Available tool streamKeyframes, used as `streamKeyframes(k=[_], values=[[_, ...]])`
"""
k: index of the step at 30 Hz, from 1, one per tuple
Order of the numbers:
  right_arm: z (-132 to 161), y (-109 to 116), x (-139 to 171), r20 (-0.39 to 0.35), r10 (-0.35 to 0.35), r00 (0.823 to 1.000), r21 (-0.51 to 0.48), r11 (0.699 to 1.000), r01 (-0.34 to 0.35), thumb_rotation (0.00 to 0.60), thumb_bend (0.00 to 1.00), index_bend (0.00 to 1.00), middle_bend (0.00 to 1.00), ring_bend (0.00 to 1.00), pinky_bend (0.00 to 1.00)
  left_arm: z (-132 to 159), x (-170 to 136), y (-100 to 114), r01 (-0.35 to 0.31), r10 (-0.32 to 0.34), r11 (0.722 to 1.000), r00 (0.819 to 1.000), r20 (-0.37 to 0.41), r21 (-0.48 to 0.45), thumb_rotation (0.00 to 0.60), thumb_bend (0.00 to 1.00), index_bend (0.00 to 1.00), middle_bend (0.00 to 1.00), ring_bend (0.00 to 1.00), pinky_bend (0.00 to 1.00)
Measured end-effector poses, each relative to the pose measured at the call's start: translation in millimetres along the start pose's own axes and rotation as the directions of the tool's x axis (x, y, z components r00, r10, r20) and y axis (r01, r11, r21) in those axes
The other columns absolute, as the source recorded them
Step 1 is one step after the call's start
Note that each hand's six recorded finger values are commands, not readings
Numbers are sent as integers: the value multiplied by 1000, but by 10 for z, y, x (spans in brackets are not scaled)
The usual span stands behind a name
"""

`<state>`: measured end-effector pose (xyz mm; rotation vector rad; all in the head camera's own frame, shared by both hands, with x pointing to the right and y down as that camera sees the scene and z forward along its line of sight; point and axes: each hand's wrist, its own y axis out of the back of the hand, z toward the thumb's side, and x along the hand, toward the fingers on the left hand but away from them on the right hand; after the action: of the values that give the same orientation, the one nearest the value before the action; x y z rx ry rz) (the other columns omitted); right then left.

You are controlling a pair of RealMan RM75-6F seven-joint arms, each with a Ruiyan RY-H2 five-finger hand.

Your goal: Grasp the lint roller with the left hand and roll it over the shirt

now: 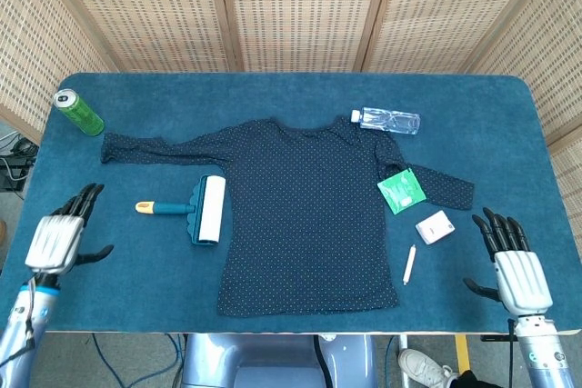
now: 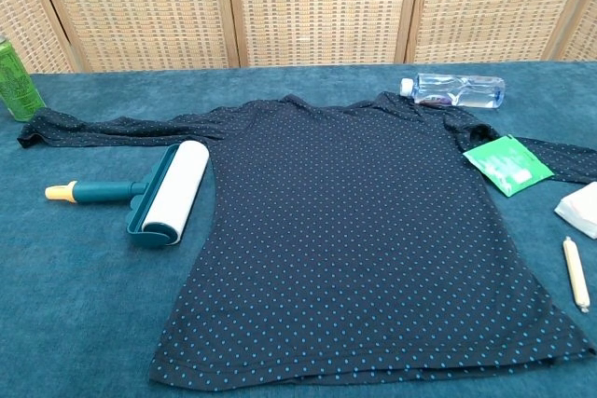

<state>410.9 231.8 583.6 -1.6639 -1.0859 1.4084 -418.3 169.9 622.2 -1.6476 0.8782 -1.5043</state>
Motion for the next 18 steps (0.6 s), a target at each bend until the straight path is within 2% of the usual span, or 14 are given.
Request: streamKeyframes(k=[4,10,15,18], values=[[-16,-9,-13,6,3,1000,0,1000,-3,600,54,0,0,0,0,58,281,-35,49,-49,999,999,6,4,600,226,251,633,599,669],[-45,-23,-32,15,8,1000,-2,1000,-8,600,55,0,0,0,0,164,613,-25,80,-80,996,997,2,44,600,230,452,741,663,696],[-55,-32,-40,18,9,1000,-1,1000,-9,600,55,0,0,0,0,255,792,-19,106,-106,993,994,-1,53,600,231,498,768,684,701],[-64,-37,-47,21,11,1000,0,1000,-11,600,55,0,0,0,0,297,858,-26,121,-121,990,993,1,66,600,231,485,770,685,701]])
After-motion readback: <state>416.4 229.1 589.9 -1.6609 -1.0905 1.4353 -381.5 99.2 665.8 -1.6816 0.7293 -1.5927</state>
